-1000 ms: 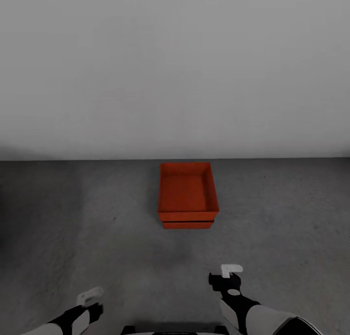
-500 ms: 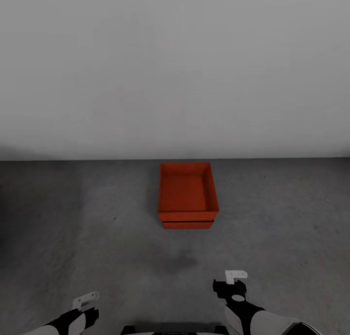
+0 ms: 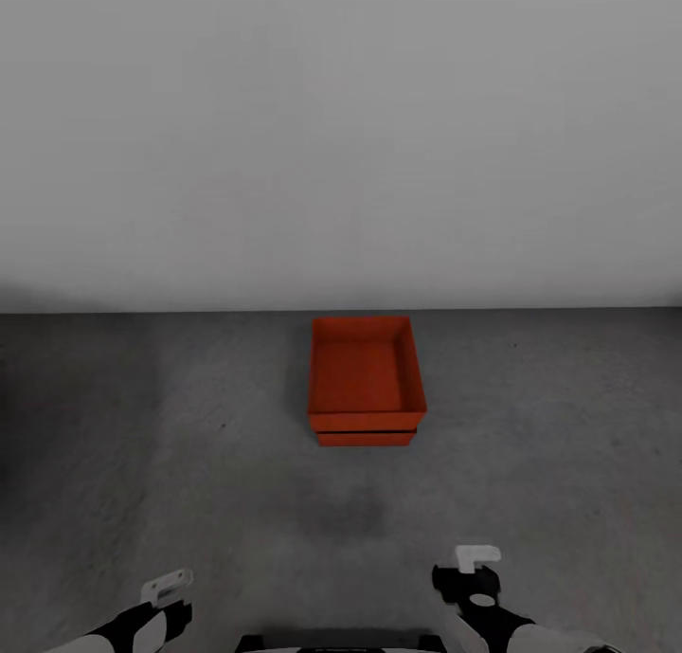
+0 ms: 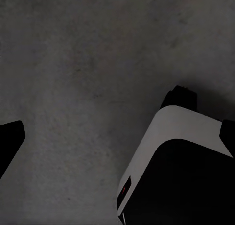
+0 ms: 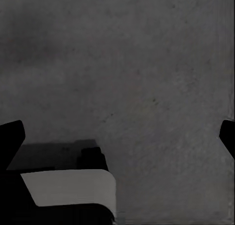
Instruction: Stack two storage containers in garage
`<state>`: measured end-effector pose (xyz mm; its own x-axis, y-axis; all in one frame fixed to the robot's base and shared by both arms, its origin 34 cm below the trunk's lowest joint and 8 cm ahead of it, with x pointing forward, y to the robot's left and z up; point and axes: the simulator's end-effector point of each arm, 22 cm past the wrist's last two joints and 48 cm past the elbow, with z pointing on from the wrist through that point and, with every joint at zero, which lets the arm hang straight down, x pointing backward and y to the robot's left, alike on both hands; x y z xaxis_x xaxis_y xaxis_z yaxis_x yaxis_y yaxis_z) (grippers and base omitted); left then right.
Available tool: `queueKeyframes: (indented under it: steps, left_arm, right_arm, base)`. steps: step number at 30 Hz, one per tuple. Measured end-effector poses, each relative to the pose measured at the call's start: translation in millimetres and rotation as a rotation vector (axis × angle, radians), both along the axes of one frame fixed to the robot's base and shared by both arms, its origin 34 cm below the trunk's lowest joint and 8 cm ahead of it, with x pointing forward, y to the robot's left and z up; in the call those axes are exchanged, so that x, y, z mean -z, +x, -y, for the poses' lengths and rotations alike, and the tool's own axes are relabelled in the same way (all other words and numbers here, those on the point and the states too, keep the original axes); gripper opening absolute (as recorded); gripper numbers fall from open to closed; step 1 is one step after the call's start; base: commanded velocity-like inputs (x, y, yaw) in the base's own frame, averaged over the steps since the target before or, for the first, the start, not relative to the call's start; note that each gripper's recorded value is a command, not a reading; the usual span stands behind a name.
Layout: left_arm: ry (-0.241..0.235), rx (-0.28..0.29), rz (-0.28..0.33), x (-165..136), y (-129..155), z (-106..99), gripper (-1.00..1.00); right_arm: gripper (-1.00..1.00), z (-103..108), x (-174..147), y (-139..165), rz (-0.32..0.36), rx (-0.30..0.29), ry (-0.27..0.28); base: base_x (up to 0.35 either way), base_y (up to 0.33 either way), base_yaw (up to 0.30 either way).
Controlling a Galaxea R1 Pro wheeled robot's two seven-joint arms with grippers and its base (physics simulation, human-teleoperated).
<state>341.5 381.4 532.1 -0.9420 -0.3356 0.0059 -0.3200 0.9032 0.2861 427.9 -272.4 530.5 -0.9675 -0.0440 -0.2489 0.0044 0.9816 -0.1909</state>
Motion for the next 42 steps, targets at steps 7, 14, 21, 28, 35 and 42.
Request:
queueKeyframes:
  steps: [7, 14, 21, 28, 35, 42]
  left_arm:
    - [0.003, 0.001, -0.026, -1, -22, -2, 1.0]
    - [0.001, 0.016, -0.145, -9, -114, -2, 1.0]
    - [-0.032, 0.027, -0.197, -22, -192, 10, 1.0]
    - [-0.059, 0.027, -0.164, -23, -200, 17, 1.0]
    - [-0.062, 0.029, -0.138, -23, -193, 18, 1.0]
    - [-0.077, 0.026, -0.126, -22, -189, 30, 1.0]
  right_arm:
    - [1.0, 49, 4, -93, -0.147, -0.025, -0.034]
    - [1.0, 36, -6, -230, -0.344, -0.039, 0.071]
    - [1.0, 17, -31, -332, -0.47, -0.037, 0.129]
    - [1.0, 12, -43, -362, -0.499, -0.032, 0.14]
    - [1.0, 9, -44, -363, -0.496, -0.036, 0.148]
    - [1.0, 9, -44, -360, -0.486, -0.037, 0.153]
  base:
    - [0.0, 0.0, 0.0]
    - [0.0, 0.0, 0.0]
    - [0.0, 0.0, -0.033]
    - [0.0, 0.0, -0.052]
    - [0.0, 0.0, -0.007]
    - [0.0, 0.0, 0.0]
